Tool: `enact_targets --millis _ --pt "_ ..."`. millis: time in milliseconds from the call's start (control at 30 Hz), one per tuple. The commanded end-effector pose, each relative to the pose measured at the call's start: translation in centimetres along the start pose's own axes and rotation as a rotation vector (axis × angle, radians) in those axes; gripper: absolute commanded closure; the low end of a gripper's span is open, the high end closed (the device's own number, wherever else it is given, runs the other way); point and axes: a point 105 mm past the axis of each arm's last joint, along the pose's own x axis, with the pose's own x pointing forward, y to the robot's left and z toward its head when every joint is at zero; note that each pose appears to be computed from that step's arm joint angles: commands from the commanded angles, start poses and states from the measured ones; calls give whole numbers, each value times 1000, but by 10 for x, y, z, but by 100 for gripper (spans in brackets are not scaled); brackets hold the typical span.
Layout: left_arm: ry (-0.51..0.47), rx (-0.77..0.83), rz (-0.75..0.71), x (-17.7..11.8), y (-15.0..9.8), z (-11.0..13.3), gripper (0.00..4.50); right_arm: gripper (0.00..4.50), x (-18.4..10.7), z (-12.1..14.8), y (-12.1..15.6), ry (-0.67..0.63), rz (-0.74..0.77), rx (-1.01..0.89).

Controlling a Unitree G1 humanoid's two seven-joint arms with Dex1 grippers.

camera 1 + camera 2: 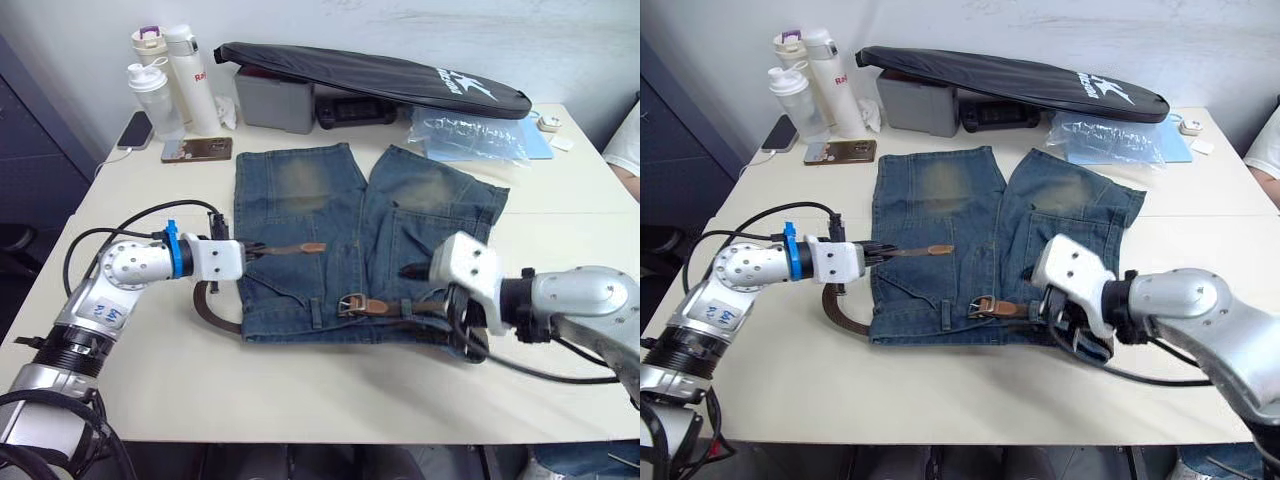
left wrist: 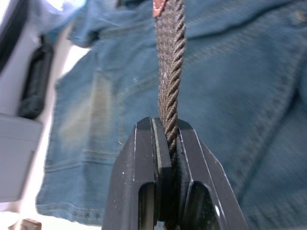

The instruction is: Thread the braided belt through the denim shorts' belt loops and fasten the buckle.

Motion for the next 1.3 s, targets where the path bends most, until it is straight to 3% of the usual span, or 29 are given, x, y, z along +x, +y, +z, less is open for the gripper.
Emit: enact_targets --millis 33,167,500,633,867,1000,1133,1300 --pt "-62 18 -128 -22 3 8 448 0 23 -11 23 46 47 -363" --pt "-55 12 -181 -25 -1 7 448 0 45 -19 22 22 -47 -497" --pt "-10 14 -250 -28 -11 -4 448 0 61 -39 12 43 -171 -689" --pt "-6 -10 -242 -28 -10 -6 448 0 66 -44 18 30 -166 -676" --pt "-24 -60 -232 -27 -5 -2 448 0 49 -19 16 -68 -139 -604" --pt "-54 -58 -261 -17 -8 8 448 0 39 14 5 -159 -157 -586" --pt "-83 -34 -271 -10 -4 18 448 0 45 31 3 -191 -166 -611" --pt "-112 -8 -282 -2 1 28 448 0 63 34 2 -182 -153 -660"
